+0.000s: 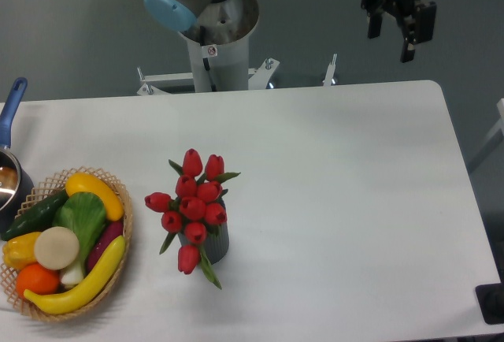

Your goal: Pick up the flowers from the vase

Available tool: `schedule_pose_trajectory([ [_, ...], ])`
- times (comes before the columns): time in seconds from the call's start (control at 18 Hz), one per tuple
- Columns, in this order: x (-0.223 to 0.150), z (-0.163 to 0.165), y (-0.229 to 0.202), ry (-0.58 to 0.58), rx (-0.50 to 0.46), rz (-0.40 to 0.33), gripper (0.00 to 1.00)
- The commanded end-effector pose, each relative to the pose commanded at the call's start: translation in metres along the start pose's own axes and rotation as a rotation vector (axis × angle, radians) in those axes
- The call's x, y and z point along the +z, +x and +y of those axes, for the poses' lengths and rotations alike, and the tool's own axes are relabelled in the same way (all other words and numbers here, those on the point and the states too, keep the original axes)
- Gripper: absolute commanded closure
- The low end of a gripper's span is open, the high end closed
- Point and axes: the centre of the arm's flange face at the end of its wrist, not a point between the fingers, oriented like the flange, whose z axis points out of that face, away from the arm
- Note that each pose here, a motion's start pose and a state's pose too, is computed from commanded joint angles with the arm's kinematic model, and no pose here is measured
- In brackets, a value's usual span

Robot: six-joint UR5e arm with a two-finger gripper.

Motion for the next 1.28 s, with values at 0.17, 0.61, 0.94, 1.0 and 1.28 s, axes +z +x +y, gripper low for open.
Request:
schedule_pose_trajectory([
  [0.17,-0.001,-0.002,0.000,0.002,-0.033,-0.004,0.00],
  [0.61,0.012,-0.021,0.004,0.152,-0.301,-0.041,0.00],
  [0.94,0.049,-0.081,-0.017,0.223,-0.439,0.012,0.00],
  [1.0,0.056,-0.091,-0.021,0.235,-0.454,0.018,0.00],
  [1.28,0.094,-0.129,-0.016,0.307,-0.484,0.081,0.00],
])
